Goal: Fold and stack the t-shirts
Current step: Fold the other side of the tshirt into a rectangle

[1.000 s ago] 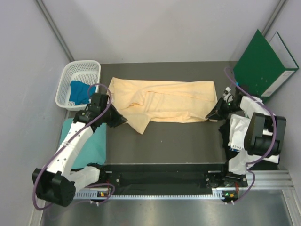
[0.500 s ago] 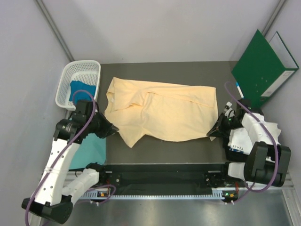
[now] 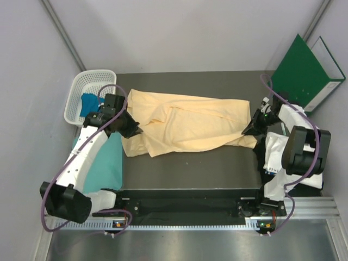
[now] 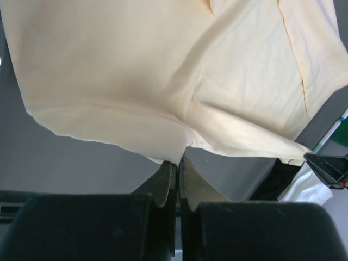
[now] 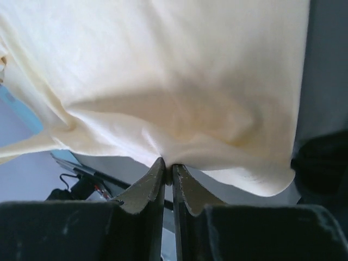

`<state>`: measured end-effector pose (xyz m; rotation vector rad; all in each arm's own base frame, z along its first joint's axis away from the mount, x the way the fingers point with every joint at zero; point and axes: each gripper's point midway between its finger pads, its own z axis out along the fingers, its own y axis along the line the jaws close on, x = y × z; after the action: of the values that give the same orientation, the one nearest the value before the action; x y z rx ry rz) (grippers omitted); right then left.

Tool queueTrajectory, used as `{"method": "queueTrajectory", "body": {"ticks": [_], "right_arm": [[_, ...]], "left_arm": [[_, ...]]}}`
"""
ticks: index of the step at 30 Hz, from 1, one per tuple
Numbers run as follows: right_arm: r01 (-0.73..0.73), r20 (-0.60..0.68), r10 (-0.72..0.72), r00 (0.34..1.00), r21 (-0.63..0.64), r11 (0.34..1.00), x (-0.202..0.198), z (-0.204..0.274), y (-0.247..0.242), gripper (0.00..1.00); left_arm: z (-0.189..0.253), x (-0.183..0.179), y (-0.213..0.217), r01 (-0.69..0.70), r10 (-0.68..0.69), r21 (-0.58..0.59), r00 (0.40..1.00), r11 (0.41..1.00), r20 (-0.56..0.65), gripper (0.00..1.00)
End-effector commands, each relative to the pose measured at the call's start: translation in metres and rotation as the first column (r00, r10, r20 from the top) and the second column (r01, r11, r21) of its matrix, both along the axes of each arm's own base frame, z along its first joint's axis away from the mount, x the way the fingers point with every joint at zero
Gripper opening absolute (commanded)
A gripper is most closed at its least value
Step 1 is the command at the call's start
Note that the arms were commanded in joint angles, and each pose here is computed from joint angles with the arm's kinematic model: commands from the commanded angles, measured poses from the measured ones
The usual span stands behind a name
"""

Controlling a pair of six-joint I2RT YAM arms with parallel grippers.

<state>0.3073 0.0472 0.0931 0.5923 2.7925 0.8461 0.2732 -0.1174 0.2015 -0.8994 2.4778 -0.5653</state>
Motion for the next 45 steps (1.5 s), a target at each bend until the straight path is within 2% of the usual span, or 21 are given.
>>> {"method": "queueTrajectory", "body": {"ticks": [1, 11, 20, 31, 39, 45], "right_arm": [[-0.041, 0.064, 0.044, 0.997, -0.054, 0.998, 0.039, 0.002, -0.01, 0.11], [-0.047, 0.011, 0.047, 0.999, -0.026, 0.999, 0.069, -0.035, -0.013, 0.11], [-0.045, 0.041, 0.045, 0.998, 0.01, 0.999, 0.105, -0.041, -0.012, 0.12], [-0.049, 0.055, 0.05, 0.997, -0.014, 0.999, 0.135, -0.052, -0.017, 0.13], [-0.055, 0.066, 0.058, 0.996, -0.036, 0.998, 0.144, -0.051, -0.02, 0.15], [-0.045, 0.085, 0.051, 0.995, -0.07, 0.997, 0.136, -0.033, -0.023, 0.32]], "left_arm": [[0.031, 0.052, 0.009, 0.001, -0.006, 0.027, 0.983, 1.0, 0.183, 0.0], [0.03, 0.117, 0.023, -0.018, 0.012, 0.024, 0.972, 1.0, 0.235, 0.0], [0.006, 0.164, 0.019, -0.017, 0.015, 0.012, 0.977, 1.0, 0.212, 0.0], [0.022, 0.224, 0.001, 0.029, -0.011, -0.057, 0.953, 0.998, 0.304, 0.0], [0.034, 0.247, 0.0, 0.026, -0.003, -0.061, 0.939, 0.998, 0.344, 0.0], [0.031, 0.258, 0.004, -0.002, 0.022, -0.056, 0.939, 0.998, 0.344, 0.0]]}}
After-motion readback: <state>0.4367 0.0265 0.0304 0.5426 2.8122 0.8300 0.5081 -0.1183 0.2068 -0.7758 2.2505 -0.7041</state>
